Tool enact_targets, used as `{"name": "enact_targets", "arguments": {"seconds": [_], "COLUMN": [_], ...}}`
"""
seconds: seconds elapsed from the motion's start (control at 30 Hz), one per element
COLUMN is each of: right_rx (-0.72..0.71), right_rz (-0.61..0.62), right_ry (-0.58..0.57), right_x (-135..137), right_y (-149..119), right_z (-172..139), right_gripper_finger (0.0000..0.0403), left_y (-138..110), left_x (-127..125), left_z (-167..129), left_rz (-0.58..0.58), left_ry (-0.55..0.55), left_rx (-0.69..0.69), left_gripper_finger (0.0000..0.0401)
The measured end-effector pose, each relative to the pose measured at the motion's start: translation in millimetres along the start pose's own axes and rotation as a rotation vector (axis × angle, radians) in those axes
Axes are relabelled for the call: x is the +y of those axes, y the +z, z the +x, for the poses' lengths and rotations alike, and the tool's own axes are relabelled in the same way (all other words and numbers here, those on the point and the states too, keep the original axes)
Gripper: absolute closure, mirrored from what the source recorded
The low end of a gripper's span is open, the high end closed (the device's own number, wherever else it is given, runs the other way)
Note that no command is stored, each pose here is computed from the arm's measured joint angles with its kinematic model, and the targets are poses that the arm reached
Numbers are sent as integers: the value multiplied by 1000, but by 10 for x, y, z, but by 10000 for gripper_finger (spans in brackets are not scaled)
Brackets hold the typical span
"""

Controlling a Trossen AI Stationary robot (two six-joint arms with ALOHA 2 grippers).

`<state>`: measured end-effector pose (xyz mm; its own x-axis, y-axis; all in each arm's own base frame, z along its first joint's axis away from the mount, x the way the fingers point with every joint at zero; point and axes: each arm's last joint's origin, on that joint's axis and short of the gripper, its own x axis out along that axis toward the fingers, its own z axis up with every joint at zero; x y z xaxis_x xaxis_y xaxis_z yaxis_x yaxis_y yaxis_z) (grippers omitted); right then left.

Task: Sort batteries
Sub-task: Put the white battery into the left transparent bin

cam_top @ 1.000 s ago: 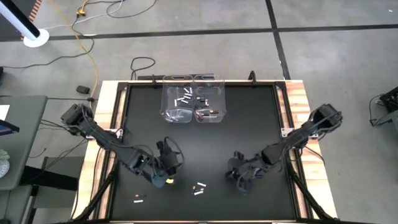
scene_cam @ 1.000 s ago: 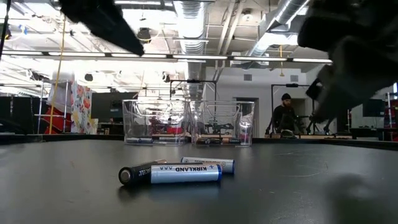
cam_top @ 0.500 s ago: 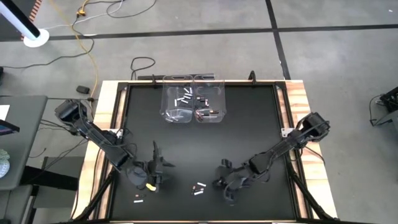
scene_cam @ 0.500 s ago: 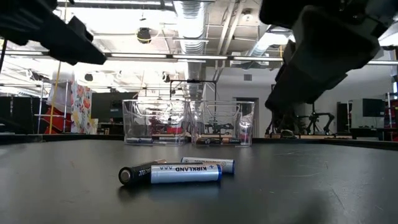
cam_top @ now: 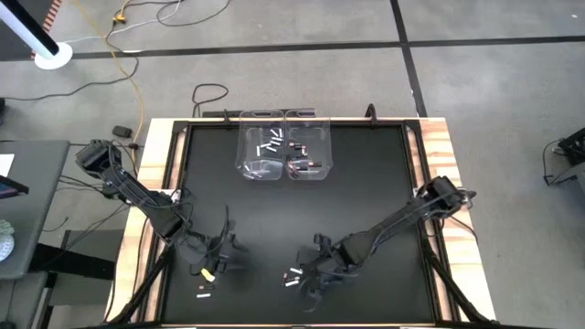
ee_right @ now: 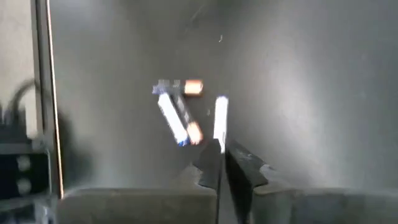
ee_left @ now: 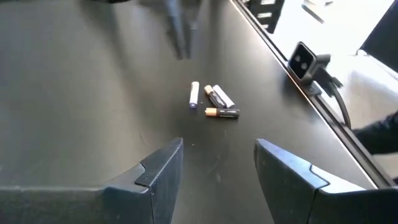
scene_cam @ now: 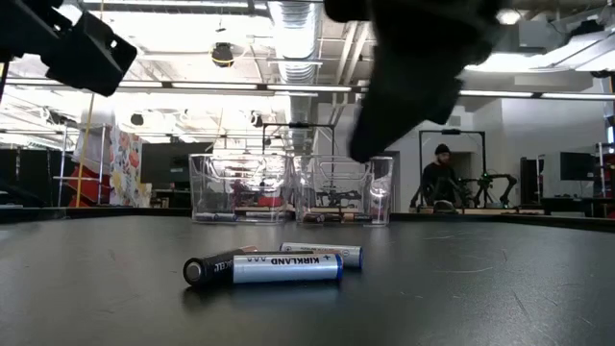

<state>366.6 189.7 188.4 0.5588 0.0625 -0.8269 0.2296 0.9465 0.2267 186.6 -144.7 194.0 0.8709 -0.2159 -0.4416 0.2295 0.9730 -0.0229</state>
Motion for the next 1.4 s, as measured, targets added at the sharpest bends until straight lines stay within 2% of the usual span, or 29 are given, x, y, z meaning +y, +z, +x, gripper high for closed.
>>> {"name": "enact_targets", "arguments": {"seconds": [0.23,0.4,0.53,0.87,1.4], "right_rx": [-24,-23,-45,-27,2], "right_rz": [60,-16,-41,-75,-79], "right_ry": [-6,0,21,9,-19], "right_x": [-90,-59,-24,-39,-84], "right_y": [143,108,104,-4,-14], "right_z": [12,84,144,496,500], "right_gripper_finger": [292,250,232,228,259], "left_y": [-4,-3,-4,-5,-4], "left_x": [-18,-18,-18,-18,-16], "left_z": [-7,-6,-6,-5,-5], "left_rz": [62,79,80,97,99], "left_ry": [-20,-20,-20,-20,-18], "left_rx": [3,2,3,3,3], "left_gripper_finger": [207,207,207,207,207]}}
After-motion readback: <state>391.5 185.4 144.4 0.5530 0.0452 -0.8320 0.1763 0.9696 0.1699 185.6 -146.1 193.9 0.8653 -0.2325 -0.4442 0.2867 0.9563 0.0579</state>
